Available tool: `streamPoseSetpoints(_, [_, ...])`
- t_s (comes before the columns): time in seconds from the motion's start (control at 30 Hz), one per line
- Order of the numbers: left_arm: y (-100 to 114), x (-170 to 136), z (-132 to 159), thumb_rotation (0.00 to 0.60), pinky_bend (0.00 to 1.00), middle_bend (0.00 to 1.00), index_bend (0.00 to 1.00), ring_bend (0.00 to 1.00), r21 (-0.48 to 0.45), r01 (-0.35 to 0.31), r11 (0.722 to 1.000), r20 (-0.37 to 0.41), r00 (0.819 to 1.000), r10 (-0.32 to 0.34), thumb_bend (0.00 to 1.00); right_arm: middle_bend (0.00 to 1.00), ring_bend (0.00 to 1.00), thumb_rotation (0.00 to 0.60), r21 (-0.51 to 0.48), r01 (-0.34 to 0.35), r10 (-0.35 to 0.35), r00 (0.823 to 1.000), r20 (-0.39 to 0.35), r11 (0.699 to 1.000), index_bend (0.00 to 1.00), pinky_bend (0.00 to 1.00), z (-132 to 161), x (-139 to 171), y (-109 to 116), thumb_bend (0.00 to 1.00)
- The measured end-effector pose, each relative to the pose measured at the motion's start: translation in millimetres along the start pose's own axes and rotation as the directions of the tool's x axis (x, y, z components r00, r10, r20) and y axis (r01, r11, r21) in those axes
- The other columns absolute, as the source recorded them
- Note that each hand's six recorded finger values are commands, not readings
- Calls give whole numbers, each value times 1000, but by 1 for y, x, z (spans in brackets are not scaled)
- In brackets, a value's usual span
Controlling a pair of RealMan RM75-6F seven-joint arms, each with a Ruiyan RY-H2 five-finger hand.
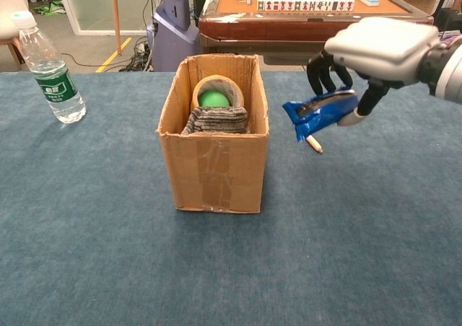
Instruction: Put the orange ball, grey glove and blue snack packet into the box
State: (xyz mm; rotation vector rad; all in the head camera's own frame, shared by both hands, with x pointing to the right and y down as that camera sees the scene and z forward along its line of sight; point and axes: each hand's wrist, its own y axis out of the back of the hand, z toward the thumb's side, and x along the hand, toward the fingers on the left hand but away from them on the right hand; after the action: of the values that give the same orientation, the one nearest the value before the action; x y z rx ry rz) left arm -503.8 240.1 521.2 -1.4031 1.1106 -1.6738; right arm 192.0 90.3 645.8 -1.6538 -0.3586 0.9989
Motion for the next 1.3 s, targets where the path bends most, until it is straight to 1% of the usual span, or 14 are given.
streamPoseSetpoints(0.13, [-1, -1, 2, 600, 404, 363, 357, 279, 2, 1, 1000, 4, 1000, -1, 118, 586, 556, 600, -1, 74, -74, 997, -10, 997, 604, 626, 7, 2, 35, 262])
streamPoseSetpoints(0.23, [-1, -1, 2, 600, 404, 363, 357, 279, 2, 3, 1000, 6, 1000, -3, 118, 586, 556, 600, 21, 115, -115, 993, -19, 993, 604, 626, 12, -1, 53, 267])
streamPoseSetpoints(0.33, [1, -1, 2, 600, 404, 363, 357, 279, -1, -1, 1000, 8, 1000, 2, 117, 585, 556, 600, 43, 144, -143, 989, -32, 989, 604, 626, 20, -8, 65, 270])
streamPoseSetpoints(0.53, [8, -3, -1, 600, 404, 363, 357, 279, -15, -22, 1000, 1, 1000, 22, 118, 583, 556, 600, 45, 165, -162, 985, -65, 985, 604, 626, 43, -30, 75, 270])
streamPoseSetpoints(0.77, [13, -4, -2, 600, 404, 363, 357, 279, -22, -32, 999, 4, 999, 32, 118, 560, 543, 600, 32, 152, -149, 985, -87, 988, 604, 626, 69, -60, 74, 267])
streamPoseSetpoints(0.87, [13, -5, -1, 600, 404, 363, 357, 279, -21, -32, 999, 6, 999, 32, 118, 520, 502, 600, 28, 138, -135, 987, -91, 990, 601, 584, 79, -71, 71, 214])
streamPoseSetpoints(0.93, [13, -6, -1, 600, 404, 363, 357, 279, -21, -31, 999, 7, 999, 31, 118, 462, 439, 600, 28, 131, -128, 987, -97, 991, 561, 507, 85, -77, 69, 115])
streamPoseSetpoints(0.97, [13, -6, -2, 600, 404, 363, 357, 279, -22, -31, 999, 7, 999, 31, 118, 427, 399, 600, 29, 130, -127, 987, -99, 991, 524, 468, 87, -79, 69, 62])
streamPoseSetpoints(1.0, [14, -6, -2, 600, 404, 363, 357, 279, -23, -33, 999, 7, 999, 33, 118, 396, 366, 600, 29, 130, -127, 987, -102, 991, 488, 435, 89, -81, 68, 30])
streamPoseSetpoints(1.03, [15, -6, -2, 600, 404, 363, 357, 279, -23, -36, 999, 6, 999, 36, 117, 355, 325, 600, 29, 130, -126, 986, -106, 991, 430, 399, 91, -83, 67, 4])
streamPoseSetpoints(1.13, [16, -7, -3, 600, 404, 363, 357, 279, -26, -39, 999, 4, 999, 39, 117, 235, 227, 600, 23, 127, -123, 986, -110, 992, 267, 334, 94, -85, 65, 0])
streamPoseSetpoints(1.23, [16, -7, -3, 600, 404, 363, 357, 279, -27, -37, 999, 5, 999, 37, 118, 159, 189, 600, 32, 132, -127, 986, -109, 991, 191, 322, 94, -83, 65, 0])
streamPoseSetpoints(1.3, [16, -7, -3, 600, 404, 363, 357, 279, -26, -36, 999, 7, 999, 36, 117, 144, 183, 600, 34, 132, -128, 986, -110, 991, 187, 322, 93, -81, 65, 0])
